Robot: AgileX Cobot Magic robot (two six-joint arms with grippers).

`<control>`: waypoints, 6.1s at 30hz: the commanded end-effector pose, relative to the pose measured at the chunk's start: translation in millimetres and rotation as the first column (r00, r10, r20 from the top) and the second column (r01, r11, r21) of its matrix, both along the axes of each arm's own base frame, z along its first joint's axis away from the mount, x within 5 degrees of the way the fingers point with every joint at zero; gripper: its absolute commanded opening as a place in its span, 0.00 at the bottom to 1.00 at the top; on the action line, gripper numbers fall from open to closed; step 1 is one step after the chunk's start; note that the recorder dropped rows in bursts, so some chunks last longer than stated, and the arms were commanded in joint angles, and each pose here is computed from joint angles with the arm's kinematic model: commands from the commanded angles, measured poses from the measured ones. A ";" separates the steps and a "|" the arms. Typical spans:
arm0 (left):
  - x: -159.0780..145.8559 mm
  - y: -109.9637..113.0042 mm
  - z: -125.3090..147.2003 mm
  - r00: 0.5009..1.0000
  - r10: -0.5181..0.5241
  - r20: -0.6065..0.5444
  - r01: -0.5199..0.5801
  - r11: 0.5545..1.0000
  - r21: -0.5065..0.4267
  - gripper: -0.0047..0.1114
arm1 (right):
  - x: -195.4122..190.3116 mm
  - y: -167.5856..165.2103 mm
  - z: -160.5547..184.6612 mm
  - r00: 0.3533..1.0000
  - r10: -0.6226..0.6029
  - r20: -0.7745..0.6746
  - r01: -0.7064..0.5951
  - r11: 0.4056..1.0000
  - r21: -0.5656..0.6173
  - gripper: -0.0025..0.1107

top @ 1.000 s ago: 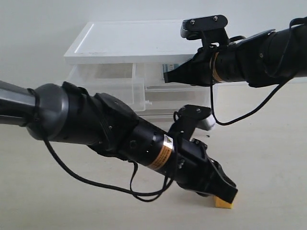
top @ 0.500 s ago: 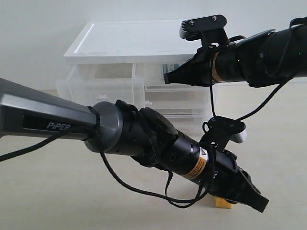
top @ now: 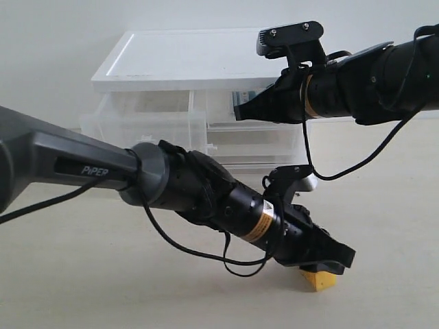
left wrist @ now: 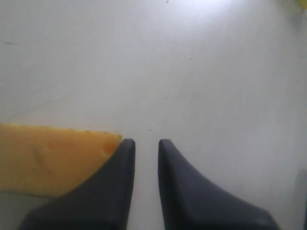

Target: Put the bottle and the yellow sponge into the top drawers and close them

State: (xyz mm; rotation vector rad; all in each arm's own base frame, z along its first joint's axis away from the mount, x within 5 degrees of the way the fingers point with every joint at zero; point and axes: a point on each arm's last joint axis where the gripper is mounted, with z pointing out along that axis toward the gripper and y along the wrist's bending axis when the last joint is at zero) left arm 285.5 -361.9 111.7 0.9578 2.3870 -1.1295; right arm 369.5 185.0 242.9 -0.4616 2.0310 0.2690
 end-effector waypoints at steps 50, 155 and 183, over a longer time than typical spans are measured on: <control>33.7 57.5 8.1 0.997 0.056 -0.051 -0.057 0.998 -0.028 0.26 | -4.5 13.6 -8.1 0.994 0.101 -0.045 -0.101 0.995 0.022 0.02; -174.9 234.9 224.6 0.303 0.133 0.944 0.043 0.987 -0.153 0.24 | -76.2 -30.0 -108.4 0.922 0.203 -0.330 -0.289 0.928 -0.237 0.53; -191.1 257.7 235.7 0.255 0.240 0.937 -0.019 0.970 -0.243 0.07 | -62.8 -22.9 -120.7 0.905 0.317 -0.284 -0.416 0.805 -0.423 0.60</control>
